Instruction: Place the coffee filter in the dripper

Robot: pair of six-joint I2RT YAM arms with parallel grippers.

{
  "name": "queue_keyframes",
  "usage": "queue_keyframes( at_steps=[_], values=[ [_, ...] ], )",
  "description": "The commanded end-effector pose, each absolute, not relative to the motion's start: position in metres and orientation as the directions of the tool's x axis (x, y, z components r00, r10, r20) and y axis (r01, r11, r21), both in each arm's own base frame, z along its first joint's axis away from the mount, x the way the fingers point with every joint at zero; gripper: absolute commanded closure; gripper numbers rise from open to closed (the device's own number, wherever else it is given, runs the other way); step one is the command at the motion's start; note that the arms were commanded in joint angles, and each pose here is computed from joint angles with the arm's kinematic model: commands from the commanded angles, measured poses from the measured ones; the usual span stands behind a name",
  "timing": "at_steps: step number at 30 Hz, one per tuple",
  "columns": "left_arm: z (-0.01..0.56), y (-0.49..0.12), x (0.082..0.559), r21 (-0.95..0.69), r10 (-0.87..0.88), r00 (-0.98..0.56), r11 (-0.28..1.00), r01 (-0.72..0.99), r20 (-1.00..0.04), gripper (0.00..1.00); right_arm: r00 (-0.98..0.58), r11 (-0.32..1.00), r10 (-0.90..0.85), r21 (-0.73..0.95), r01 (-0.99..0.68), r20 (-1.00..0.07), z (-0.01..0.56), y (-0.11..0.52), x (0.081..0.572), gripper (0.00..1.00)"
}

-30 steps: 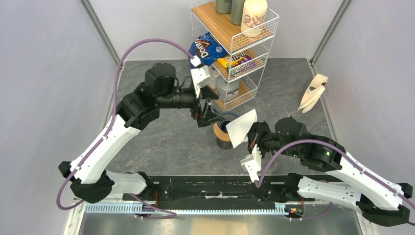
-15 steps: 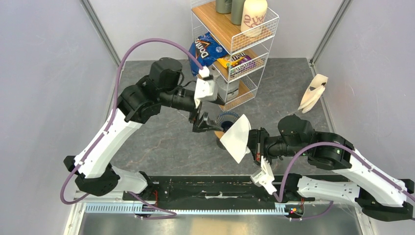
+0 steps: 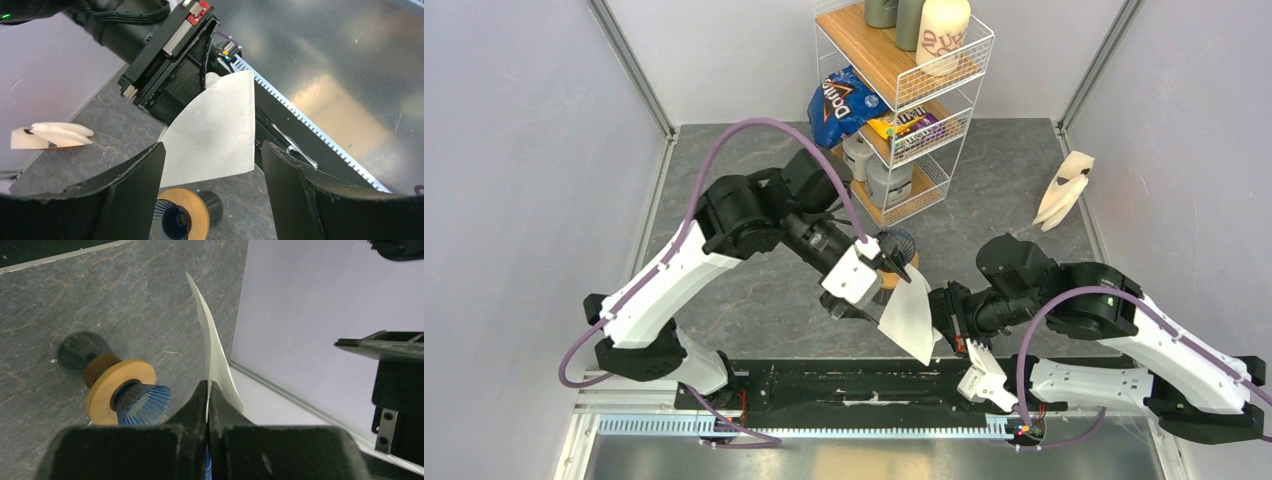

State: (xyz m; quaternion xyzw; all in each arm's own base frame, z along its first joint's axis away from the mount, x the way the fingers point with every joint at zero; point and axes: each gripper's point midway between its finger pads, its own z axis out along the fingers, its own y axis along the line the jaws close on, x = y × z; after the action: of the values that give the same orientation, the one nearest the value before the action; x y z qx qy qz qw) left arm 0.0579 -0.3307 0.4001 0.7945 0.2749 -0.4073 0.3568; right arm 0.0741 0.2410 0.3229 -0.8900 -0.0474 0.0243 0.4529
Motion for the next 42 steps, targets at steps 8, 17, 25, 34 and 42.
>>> queue_keyframes(
  at_steps=[8,17,25,34,42],
  values=[
    [0.383,-0.352,0.066,0.425,0.112,0.624,-0.64,0.641,-0.773,0.26,0.974,-0.602,0.227,-0.784,0.148,0.009,0.327,0.244,0.056,1.0],
    [0.368,-0.361,0.069,0.397,0.124,0.617,-0.664,0.634,-0.777,0.31,0.975,-0.604,0.22,-0.781,0.157,0.026,0.327,0.249,0.06,1.0],
    [0.361,-0.366,0.068,0.384,0.122,0.616,-0.684,0.62,-0.778,0.38,0.977,-0.608,0.211,-0.779,0.154,0.028,0.327,0.251,0.062,1.0],
    [0.348,-0.352,0.056,0.329,0.144,0.613,-0.737,0.59,-0.777,0.52,0.982,-0.612,0.188,-0.778,0.143,0.033,0.328,0.249,0.066,1.0],
    [0.35,-0.347,0.056,0.358,0.134,0.647,-0.741,0.569,-0.751,0.57,0.982,-0.628,0.188,-0.764,0.146,0.033,0.322,0.246,0.066,1.0]
  ],
)
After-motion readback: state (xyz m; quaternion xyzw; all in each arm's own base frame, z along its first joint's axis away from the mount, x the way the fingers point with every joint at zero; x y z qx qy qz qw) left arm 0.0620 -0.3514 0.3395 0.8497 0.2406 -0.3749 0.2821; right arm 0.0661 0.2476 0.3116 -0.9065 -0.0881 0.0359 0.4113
